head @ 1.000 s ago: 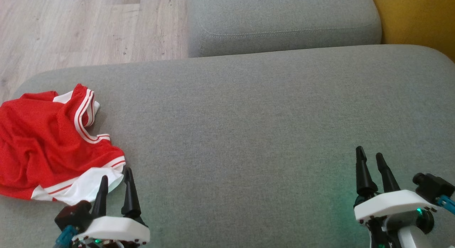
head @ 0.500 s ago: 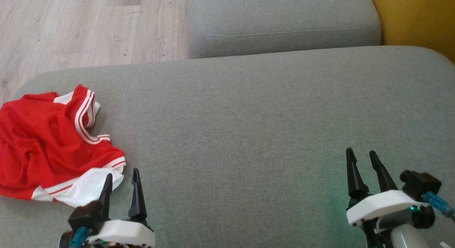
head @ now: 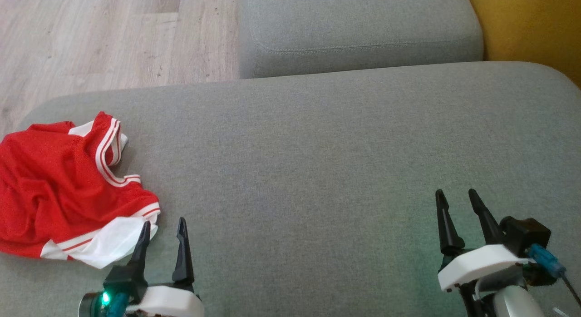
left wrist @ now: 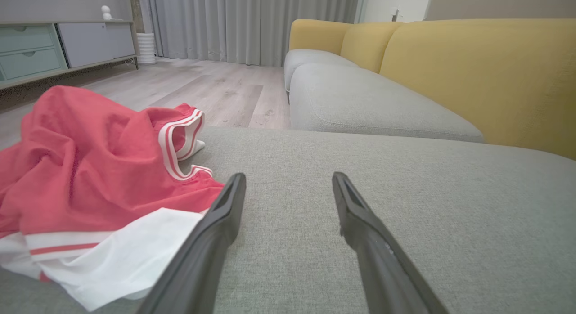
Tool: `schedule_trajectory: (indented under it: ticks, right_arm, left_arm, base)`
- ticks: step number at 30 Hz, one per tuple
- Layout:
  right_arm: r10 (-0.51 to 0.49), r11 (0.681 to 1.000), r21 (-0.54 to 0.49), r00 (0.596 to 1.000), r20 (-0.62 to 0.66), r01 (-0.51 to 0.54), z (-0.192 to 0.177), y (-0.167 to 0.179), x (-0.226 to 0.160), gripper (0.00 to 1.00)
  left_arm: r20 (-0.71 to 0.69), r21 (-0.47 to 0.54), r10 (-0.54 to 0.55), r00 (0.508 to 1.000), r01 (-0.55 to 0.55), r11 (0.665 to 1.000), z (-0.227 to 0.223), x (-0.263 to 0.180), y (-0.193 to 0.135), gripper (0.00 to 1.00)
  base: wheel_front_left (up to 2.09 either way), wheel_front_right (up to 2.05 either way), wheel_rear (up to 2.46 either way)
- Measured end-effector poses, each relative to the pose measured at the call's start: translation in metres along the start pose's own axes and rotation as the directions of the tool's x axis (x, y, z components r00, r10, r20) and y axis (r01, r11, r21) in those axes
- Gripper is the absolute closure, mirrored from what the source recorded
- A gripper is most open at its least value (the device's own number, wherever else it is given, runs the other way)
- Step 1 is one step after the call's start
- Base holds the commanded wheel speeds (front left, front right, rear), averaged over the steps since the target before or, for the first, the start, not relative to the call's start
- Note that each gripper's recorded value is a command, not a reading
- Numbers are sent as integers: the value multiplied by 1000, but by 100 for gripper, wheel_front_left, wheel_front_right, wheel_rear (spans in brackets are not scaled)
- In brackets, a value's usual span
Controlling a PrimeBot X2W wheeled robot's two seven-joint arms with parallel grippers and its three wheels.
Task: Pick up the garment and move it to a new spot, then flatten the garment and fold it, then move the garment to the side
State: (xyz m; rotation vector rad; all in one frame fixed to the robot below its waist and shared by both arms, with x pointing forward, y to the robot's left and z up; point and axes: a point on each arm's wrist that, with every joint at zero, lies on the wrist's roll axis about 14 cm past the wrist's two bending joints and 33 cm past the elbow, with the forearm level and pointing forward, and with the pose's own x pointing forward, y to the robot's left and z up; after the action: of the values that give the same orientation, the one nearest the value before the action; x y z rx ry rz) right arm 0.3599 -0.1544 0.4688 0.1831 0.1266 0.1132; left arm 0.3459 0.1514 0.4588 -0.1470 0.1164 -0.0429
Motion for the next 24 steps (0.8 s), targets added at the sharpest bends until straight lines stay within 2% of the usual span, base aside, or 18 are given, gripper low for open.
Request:
schedule_trajectory:
  ticks: [10,24]
  right_arm:
    - [19,994,-107,1000,24,-16,4,4,0,0]
    - [26,994,-109,999,32,-22,5,5,2,0]
  left_arm:
    - [33,92,-10,999,7,996,5,0,-4,0]
    - [24,91,0,1000,-3,996,1,-4,-2,0]
  base:
    - [0,0,0]
    - [0,0,0]
